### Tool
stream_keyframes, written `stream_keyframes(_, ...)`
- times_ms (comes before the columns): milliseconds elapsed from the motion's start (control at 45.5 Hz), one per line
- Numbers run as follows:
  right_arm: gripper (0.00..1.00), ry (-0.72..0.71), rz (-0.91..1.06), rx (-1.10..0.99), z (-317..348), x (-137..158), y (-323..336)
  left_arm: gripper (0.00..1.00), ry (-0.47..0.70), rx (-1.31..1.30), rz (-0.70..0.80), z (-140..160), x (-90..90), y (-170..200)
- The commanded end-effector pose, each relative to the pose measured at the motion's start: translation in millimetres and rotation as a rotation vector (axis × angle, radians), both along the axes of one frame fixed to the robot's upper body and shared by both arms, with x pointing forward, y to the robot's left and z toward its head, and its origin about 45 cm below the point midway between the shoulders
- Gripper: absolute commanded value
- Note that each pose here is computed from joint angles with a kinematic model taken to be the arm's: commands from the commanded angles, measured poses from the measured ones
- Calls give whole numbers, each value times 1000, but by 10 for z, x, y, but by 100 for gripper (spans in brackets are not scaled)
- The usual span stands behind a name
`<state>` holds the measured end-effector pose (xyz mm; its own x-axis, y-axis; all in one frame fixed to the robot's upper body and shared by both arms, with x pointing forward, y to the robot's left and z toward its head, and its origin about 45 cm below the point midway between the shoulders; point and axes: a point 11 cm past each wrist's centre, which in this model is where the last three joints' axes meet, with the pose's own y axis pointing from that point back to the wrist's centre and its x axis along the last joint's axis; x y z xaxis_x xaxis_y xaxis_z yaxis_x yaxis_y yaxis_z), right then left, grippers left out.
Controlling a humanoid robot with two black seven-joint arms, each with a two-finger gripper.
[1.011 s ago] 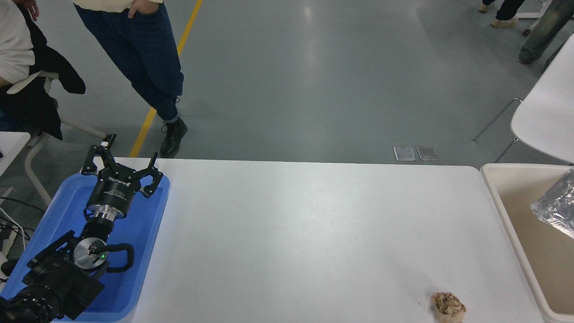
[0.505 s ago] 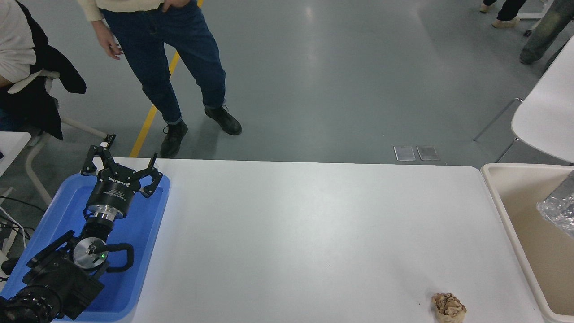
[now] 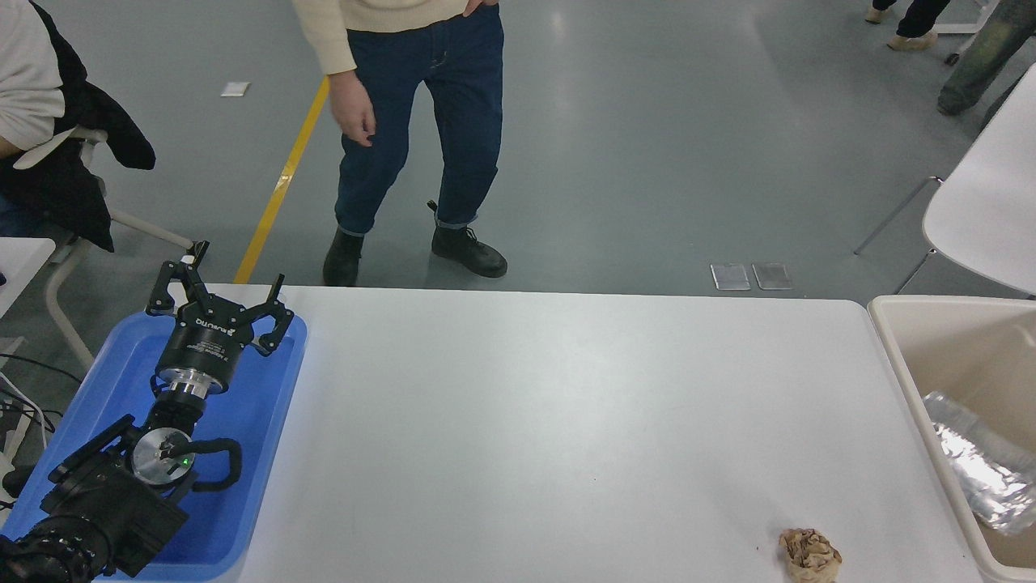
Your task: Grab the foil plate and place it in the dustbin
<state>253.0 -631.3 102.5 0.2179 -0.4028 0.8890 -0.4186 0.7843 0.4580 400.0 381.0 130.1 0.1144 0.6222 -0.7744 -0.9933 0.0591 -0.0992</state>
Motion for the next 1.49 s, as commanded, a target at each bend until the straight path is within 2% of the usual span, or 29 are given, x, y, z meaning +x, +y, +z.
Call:
stream_keyframes(0,89,-10,0,-9,15,19,4,100,0,0,0,0,0,1)
stream_keyframes(132,89,-10,-1,-10,19,19,0,100,1,0,1,-6,-5,3)
stream_keyframes(220,95,-13,0,-11,25,26,1,100,0,-1,3,-4,-5,5)
stream_keyframes(418,96,-23,-1,-27,43,31,-7,100,-1,-1,2,2,0,3)
stream_keyframes(484,100,-22,1,-24,35,31,0,100,0,-1,3,-4,-5,5)
stream_keyframes(835,100,-8,28,51,133,109,-5,100,1,-1,2,-5,-5,4)
stream_keyframes(1055,100,193,257,204,237,68,406,100,0,-2,0,-2,1,-6)
stream_keyframes(1275,100,315,395,321,690,158,804,100,-1,-1,-1,4,6,-8)
stream_keyframes(1473,100,584,513,404,1190,314,1121,100,0,-1,-2,3,6,-10)
